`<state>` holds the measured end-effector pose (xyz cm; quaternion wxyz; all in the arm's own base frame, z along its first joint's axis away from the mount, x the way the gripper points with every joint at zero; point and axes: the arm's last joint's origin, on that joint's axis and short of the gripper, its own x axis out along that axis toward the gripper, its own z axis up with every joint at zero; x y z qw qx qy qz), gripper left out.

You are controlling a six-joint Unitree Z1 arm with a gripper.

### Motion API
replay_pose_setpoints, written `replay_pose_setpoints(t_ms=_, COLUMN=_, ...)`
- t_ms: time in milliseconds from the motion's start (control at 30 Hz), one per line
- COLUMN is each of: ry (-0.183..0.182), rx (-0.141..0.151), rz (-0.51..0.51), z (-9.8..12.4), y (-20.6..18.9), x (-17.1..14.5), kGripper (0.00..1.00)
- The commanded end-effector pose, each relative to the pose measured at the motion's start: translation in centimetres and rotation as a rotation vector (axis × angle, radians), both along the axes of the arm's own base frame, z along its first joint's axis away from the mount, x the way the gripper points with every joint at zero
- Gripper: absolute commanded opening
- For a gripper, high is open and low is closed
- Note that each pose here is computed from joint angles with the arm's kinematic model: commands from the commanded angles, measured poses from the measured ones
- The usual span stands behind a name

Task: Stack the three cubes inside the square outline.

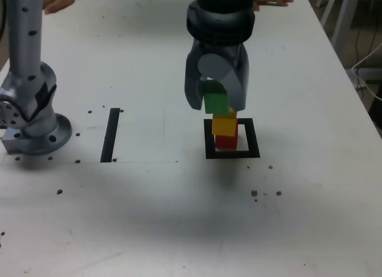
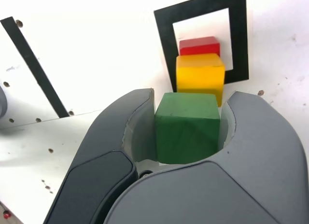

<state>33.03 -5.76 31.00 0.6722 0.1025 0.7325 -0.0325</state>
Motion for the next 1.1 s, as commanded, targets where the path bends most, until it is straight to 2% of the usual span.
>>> replay_pose_setpoints(t_ms=0, ry=0.000, rx=0.012, rz=0.002, z=-0.3, y=-0.1, x=0.6, kGripper=0.03)
replay_pose_setpoints(t_ms=333, ry=0.011, rx=0.043, rz=0.000, z=-1.0, y=-0.1, x=1.3, kGripper=0.03)
replay_pose_setpoints(t_ms=567, ry=0.027, rx=0.054, rz=-0.002, z=-1.4, y=-0.1, x=1.5, kGripper=0.08)
replay_pose_setpoints(t_ms=867, ry=0.044, rx=0.066, rz=-0.006, z=-1.0, y=0.0, x=1.5, kGripper=0.40)
replay_pose_setpoints(t_ms=1067, ry=0.042, rx=0.061, rz=-0.010, z=-0.8, y=-0.1, x=1.5, kGripper=0.73)
